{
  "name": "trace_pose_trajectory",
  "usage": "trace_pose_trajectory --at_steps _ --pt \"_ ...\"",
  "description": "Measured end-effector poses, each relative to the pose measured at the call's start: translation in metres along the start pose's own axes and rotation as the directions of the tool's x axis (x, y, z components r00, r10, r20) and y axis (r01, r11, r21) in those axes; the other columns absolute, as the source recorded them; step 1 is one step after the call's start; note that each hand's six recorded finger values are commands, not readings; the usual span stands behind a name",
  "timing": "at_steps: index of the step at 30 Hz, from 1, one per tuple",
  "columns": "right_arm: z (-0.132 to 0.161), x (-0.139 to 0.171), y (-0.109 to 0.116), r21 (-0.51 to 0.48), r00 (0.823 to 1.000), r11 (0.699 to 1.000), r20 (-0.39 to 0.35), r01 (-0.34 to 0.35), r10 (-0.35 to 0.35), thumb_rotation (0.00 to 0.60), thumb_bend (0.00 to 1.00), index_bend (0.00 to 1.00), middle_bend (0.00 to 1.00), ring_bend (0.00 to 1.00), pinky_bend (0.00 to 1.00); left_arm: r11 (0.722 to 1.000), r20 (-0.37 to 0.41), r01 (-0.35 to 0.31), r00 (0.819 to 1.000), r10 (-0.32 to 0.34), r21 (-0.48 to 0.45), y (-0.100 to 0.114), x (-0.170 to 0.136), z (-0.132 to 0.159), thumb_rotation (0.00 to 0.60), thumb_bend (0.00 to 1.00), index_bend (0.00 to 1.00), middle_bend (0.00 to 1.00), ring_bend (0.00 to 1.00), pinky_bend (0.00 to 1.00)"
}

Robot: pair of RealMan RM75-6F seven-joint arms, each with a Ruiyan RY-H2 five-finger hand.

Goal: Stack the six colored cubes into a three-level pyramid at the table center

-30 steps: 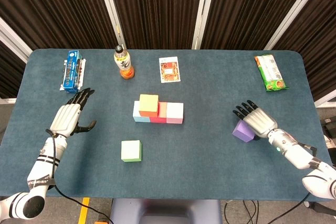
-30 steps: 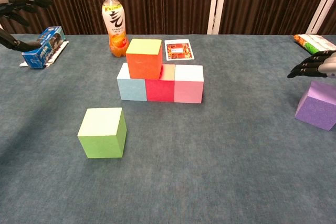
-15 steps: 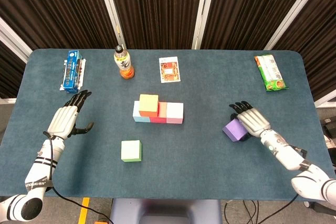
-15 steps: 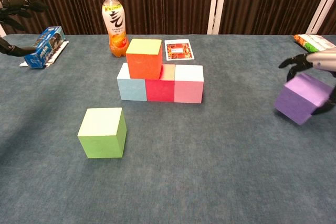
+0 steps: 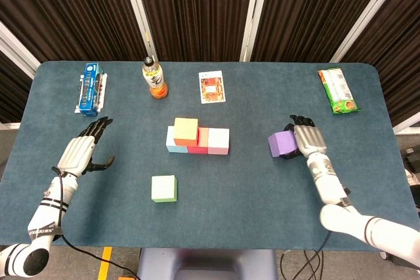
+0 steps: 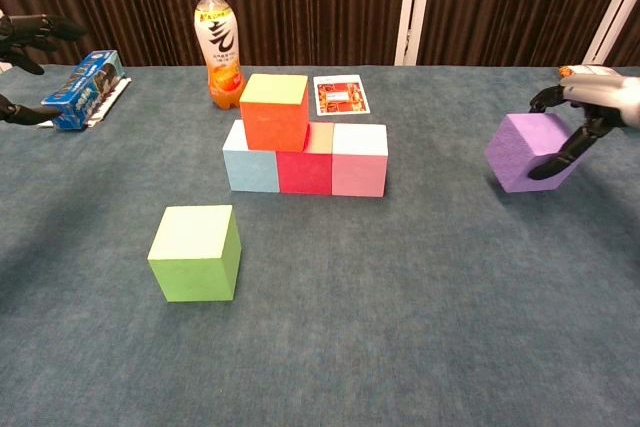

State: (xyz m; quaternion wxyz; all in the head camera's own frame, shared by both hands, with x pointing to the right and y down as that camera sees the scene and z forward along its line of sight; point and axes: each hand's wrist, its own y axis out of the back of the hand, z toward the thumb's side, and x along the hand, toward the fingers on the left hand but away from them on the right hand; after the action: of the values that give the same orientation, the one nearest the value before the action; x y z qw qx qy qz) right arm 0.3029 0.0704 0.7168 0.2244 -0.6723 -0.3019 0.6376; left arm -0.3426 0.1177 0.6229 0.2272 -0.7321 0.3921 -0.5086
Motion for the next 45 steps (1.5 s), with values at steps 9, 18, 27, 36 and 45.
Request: trace_pose_trajectory --at_steps 9,18,27,36,45 --pt "0.038 -0.01 -0.018 0.057 0.993 0.995 0.089 -0.077 0.072 0.6 0.06 0.18 0.13 0.0 0.0 1.0 -0.011 0.006 1.0 -0.006 -0.018 -0.004 0.0 -0.009 0.6 0.34 0.02 0.0 0.0 0.15" --pt "0.036 0.002 0.003 0.143 0.997 0.987 -0.024 -0.071 0.075 0.6 0.03 0.14 0.1 0.0 0.0 1.0 -0.022 0.001 1.0 -0.002 -0.031 -0.003 -0.004 -0.015 0.6 0.35 0.02 0.0 0.0 0.14" --pt "0.038 0.006 0.027 0.322 0.975 0.947 -0.212 0.008 0.063 0.6 0.0 0.21 0.11 0.0 0.0 1.0 -0.037 0.001 0.999 -0.002 -0.028 -0.001 -0.01 -0.017 0.6 0.35 0.01 0.0 0.0 0.14" --pt "0.022 -0.002 0.028 0.472 0.95 0.882 -0.28 0.01 0.139 0.6 0.0 0.22 0.11 0.0 0.0 1.0 -0.063 0.003 0.998 -0.005 -0.03 0.0 -0.015 -0.022 0.6 0.35 0.01 0.0 0.0 0.13" --pt "0.02 -0.013 0.019 0.514 0.938 0.857 -0.31 0.032 0.151 0.6 0.0 0.3 0.1 0.0 0.0 1.0 -0.068 0.002 0.998 -0.004 -0.03 -0.002 -0.015 -0.022 0.6 0.35 0.01 0.0 0.0 0.13"
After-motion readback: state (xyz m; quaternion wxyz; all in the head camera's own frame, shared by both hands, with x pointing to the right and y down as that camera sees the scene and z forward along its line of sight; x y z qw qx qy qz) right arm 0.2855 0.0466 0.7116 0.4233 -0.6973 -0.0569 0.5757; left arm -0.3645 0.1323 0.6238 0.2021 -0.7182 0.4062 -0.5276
